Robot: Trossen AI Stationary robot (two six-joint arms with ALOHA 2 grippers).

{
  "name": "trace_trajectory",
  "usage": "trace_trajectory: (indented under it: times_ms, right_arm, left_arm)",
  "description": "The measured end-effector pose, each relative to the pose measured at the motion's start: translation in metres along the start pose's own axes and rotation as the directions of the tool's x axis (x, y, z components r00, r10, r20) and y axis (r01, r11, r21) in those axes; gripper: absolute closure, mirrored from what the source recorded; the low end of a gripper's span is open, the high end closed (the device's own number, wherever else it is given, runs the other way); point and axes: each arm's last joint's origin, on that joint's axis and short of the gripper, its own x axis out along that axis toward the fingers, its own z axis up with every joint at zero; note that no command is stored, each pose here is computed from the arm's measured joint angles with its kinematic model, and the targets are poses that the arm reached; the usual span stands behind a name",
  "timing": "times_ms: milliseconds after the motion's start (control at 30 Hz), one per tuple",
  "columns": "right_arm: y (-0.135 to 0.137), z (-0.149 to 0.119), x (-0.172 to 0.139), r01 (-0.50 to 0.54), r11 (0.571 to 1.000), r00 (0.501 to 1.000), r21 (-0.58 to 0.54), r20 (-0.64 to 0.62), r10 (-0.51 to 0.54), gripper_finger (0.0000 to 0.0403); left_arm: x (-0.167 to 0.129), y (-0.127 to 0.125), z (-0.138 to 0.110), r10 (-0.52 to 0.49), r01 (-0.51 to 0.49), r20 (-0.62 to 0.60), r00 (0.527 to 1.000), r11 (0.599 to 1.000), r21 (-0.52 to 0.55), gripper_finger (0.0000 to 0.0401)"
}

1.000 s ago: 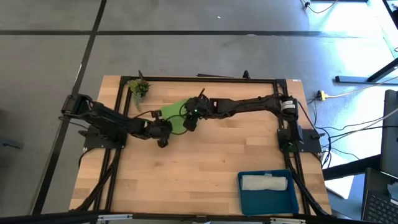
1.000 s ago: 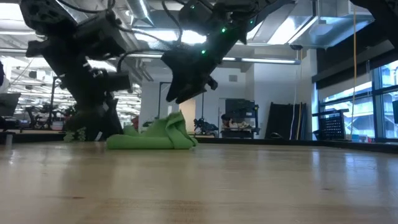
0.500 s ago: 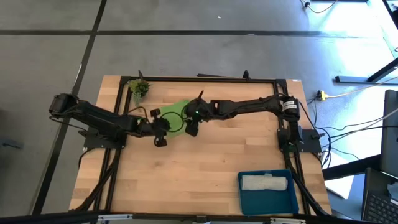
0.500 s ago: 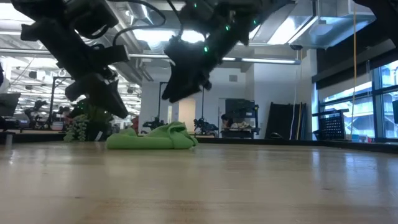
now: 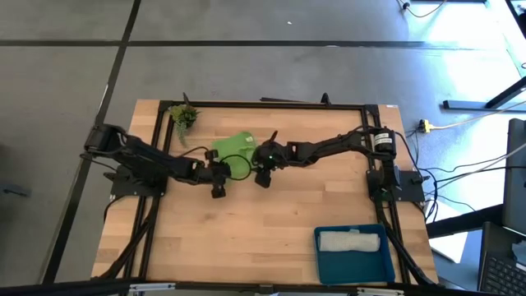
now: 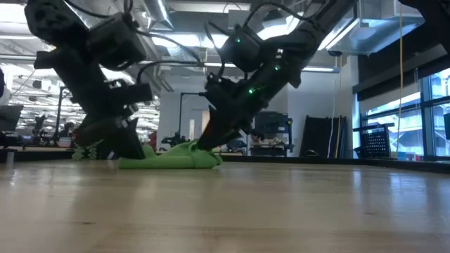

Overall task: Roll microfiber towels into tight, uniform cylinder then place into a basket
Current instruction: Fold the green towel

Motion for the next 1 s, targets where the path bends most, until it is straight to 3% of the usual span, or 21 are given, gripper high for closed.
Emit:
trace_trajectory:
  times_ms: [200, 433, 1000]
  right_arm:
    - [-0.002, -0.013, 0.001, 0.007, 1.000, 0.999, 0.025, -0.042, -0.006, 0.0215]
    - [0.007, -0.024, 0.001, 0.002, 0.999, 0.994, 0.035, -0.105, 0.002, 0.0215]
    - [0.103, -0.048, -0.012, -0.301, 0.953, 0.939, -0.026, -0.181, 0.292, 0.0214]
  left_arm:
    - [0.003, -0.006, -0.003, -0.063, 0.063, -0.041, 0.997, 0.998, -0.012, 0.0319]
    - [-0.007, -0.021, -0.011, -0.163, 0.173, -0.099, 0.982, 0.978, 0.113, 0.0319]
    - [-0.043, -0.045, -0.025, -0.392, 0.420, -0.157, 0.907, 0.874, 0.245, 0.0319]
